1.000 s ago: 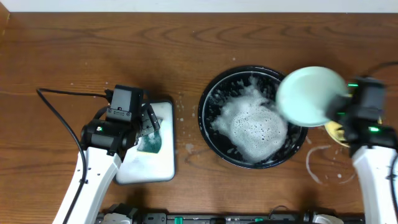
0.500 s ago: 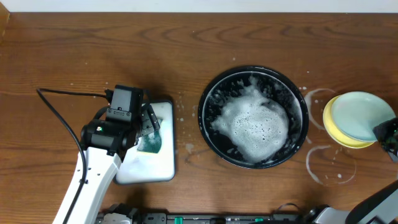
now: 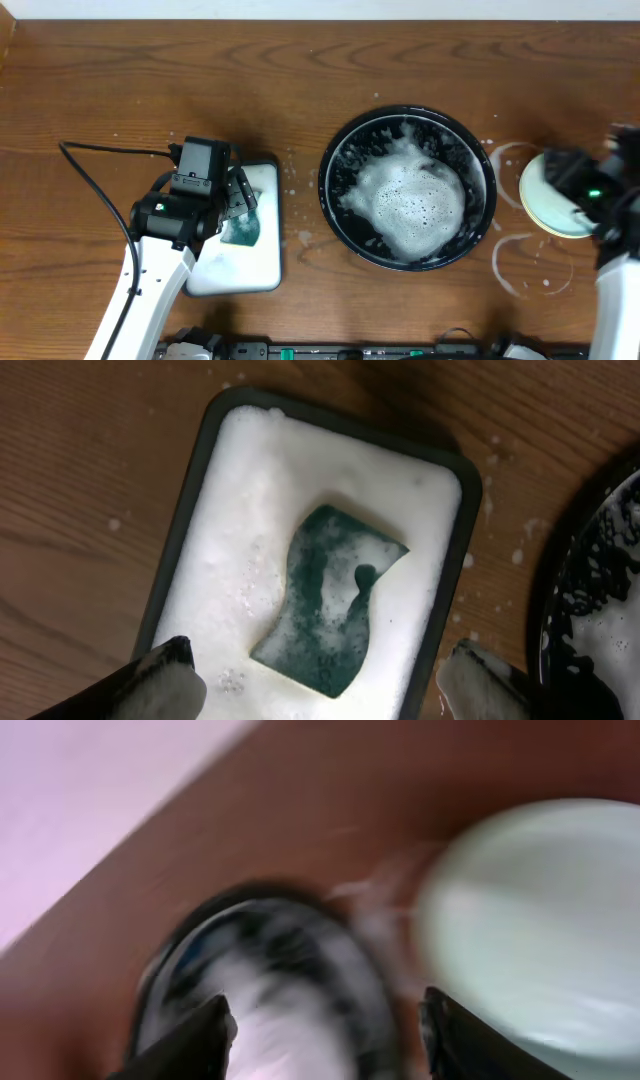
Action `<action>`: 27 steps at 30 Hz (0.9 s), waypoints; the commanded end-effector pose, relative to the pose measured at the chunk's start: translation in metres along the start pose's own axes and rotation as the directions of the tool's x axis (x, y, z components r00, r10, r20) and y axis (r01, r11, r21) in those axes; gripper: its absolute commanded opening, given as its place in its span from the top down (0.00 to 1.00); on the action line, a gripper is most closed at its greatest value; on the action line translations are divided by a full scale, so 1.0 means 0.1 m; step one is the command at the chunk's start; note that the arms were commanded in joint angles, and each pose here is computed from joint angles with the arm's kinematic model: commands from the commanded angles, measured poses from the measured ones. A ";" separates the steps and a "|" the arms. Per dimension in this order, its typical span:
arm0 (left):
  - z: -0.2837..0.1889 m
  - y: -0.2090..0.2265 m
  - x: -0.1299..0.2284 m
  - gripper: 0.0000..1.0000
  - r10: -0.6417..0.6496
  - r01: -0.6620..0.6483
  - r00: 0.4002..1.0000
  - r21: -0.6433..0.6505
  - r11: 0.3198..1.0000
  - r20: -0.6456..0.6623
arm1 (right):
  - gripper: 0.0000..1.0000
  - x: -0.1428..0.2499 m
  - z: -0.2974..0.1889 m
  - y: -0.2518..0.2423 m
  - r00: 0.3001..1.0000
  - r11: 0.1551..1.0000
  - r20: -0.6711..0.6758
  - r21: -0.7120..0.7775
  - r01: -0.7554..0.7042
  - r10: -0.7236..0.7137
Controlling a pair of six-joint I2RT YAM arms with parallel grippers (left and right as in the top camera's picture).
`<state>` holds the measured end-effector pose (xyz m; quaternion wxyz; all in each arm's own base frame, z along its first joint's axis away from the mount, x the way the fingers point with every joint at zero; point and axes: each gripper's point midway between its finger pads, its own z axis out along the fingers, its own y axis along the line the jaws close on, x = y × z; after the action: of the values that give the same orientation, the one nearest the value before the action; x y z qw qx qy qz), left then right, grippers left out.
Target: Clean dirty plates on tray and stack at the side
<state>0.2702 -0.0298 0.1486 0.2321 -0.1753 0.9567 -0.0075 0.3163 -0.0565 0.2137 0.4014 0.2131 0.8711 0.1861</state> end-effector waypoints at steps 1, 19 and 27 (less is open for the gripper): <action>-0.07 0.00 -0.10 0.18 -0.003 0.003 1.000 0.001 1.000 0.030 | 0.41 0.24 -0.26 0.81 0.965 0.935 0.021 -0.240 0.260 -0.263; -0.07 0.00 -0.10 0.18 -0.003 0.003 1.000 0.001 1.000 0.029 | 0.01 0.94 -0.89 1.53 0.870 0.774 0.069 -0.426 0.469 -0.488; -0.07 0.00 -0.10 0.18 -0.003 0.003 1.000 0.001 1.000 0.030 | 0.01 0.83 -0.99 1.53 0.752 0.672 0.217 -0.344 0.656 -0.623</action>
<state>0.2701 -0.0298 0.1485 0.2320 -0.1753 0.9568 -0.0074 0.2282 0.1038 0.2895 0.4776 -0.1393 0.8330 0.2421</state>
